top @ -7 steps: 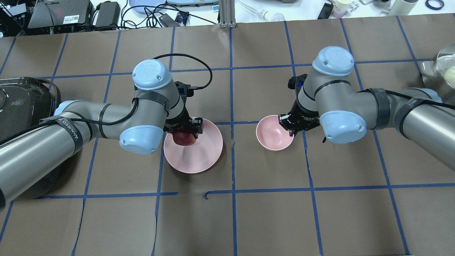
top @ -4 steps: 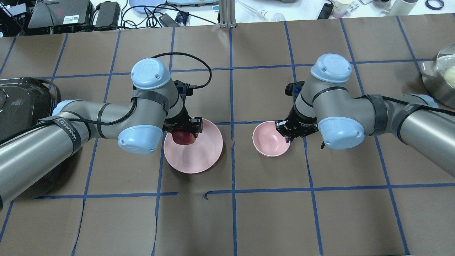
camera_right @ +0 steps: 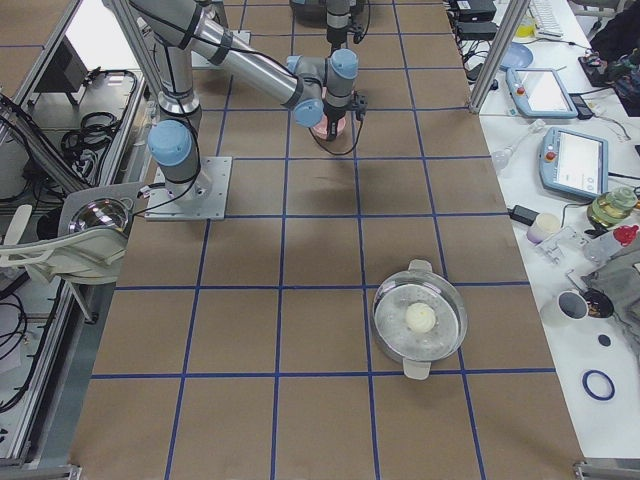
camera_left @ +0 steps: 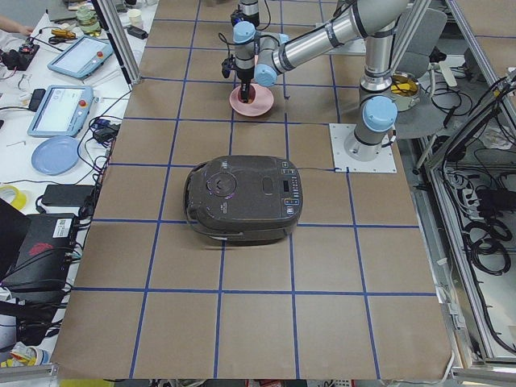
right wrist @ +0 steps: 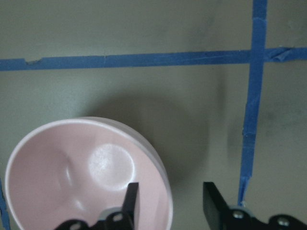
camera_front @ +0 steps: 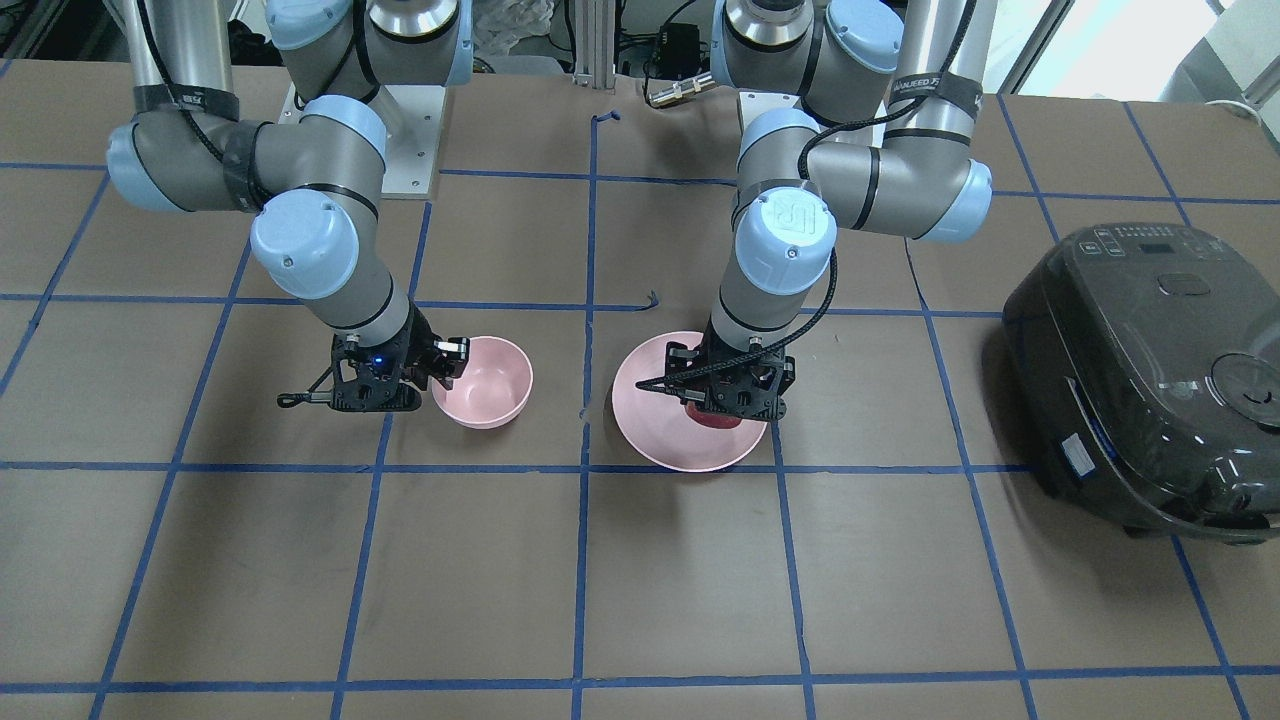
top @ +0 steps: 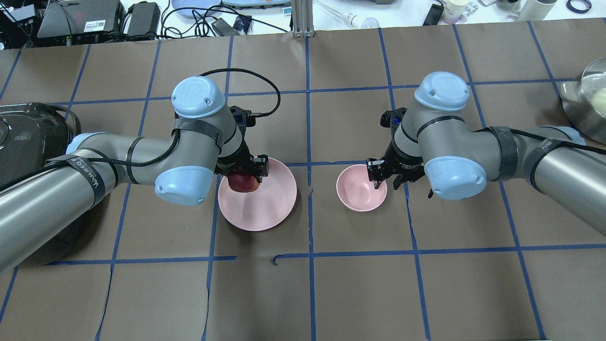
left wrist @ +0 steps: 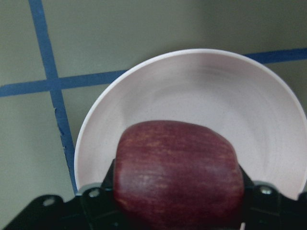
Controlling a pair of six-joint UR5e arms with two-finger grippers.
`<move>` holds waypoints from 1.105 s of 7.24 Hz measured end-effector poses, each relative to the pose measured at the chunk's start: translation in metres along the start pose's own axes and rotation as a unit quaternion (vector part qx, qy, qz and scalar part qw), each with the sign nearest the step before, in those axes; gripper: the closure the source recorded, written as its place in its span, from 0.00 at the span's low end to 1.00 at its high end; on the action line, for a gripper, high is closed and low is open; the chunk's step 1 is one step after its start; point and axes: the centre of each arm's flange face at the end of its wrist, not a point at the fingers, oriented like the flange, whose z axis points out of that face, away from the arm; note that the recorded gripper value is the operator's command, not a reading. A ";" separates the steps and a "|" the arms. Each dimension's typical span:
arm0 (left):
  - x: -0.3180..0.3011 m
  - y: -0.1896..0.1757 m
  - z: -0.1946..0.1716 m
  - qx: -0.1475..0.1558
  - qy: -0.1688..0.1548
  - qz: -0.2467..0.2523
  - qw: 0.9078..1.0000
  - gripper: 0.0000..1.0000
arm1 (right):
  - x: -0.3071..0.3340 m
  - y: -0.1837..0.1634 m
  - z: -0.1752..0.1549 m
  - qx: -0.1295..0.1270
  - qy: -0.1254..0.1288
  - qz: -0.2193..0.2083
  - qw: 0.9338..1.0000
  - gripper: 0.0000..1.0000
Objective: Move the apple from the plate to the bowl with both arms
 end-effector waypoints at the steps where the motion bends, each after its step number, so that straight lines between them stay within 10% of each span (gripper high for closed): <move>1: 0.000 0.000 -0.001 0.000 0.000 0.000 1.000 0.88 | 0.002 -0.008 -0.022 0.016 0.013 0.000 1.000 0.00; 8: 0.000 0.001 -0.004 0.002 0.001 0.000 1.000 0.92 | 0.043 -0.037 -0.257 0.032 0.058 0.042 0.997 0.00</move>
